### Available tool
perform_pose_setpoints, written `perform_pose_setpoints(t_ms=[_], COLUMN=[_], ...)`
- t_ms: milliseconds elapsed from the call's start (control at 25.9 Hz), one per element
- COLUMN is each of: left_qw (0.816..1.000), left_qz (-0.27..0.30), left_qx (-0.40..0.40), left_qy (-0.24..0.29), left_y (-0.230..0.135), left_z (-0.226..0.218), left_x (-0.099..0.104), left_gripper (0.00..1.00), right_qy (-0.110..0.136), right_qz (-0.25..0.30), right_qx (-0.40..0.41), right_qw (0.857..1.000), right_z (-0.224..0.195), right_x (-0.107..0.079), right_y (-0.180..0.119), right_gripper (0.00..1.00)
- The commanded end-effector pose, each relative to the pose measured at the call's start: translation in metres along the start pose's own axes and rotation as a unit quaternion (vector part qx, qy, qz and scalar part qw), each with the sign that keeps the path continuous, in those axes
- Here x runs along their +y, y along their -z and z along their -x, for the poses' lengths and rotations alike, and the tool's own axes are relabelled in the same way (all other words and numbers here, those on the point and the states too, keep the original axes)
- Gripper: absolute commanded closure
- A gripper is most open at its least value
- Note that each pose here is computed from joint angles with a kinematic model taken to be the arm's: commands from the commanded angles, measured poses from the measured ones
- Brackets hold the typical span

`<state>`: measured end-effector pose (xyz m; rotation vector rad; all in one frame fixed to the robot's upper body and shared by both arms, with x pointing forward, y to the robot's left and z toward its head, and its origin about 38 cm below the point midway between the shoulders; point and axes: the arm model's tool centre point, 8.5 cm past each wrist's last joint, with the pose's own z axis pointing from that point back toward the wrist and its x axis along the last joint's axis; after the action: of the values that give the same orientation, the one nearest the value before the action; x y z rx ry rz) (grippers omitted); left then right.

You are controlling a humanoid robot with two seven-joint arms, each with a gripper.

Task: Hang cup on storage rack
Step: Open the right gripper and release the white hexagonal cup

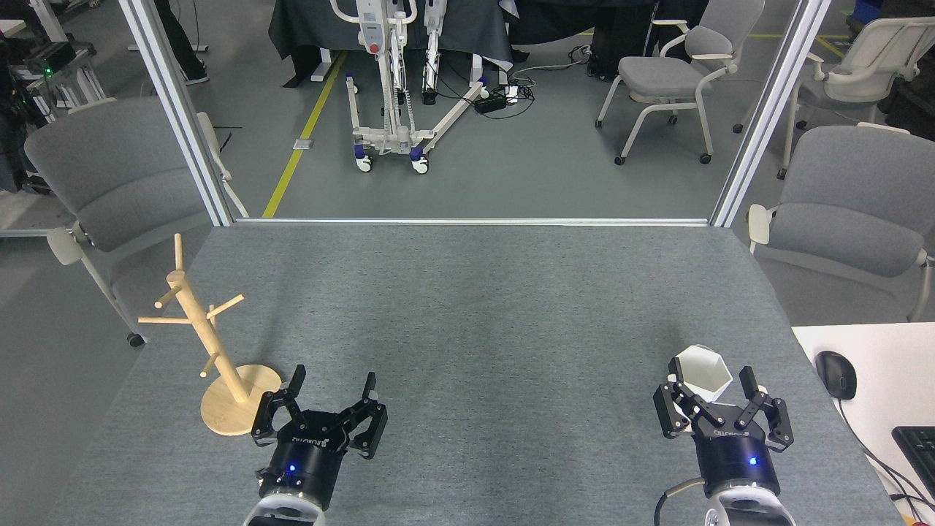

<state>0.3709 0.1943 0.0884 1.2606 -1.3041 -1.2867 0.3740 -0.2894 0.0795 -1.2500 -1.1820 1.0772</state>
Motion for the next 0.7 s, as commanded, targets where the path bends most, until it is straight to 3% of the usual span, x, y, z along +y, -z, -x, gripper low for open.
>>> perform_pose_setpoints(t_ms=[0,387,658], left_qw=[1.0,1.0,1.0], left_qz=[0.0,0.001,-0.006], left_qx=[0.001,-0.001,-0.007], left_qy=[-0.001,-0.006,-0.012], left_y=[0.0,0.0,0.0], left_z=[0.0,-0.003,-0.008], left_x=[0.0,-0.002,0.0], left_gripper=[0.01,0.01,0.01], right_qy=[0.0,0.001,-0.015], right_qz=[0.003,0.002,-0.002], right_qx=[0.0,0.0,0.016], right_qw=[1.0,1.0,1.0], right_z=[0.0,0.0,0.025], right_x=[-0.001,0.0,0.0], right_y=[0.0,0.0,-0.001], right_gripper=[0.01,0.01,0.01])
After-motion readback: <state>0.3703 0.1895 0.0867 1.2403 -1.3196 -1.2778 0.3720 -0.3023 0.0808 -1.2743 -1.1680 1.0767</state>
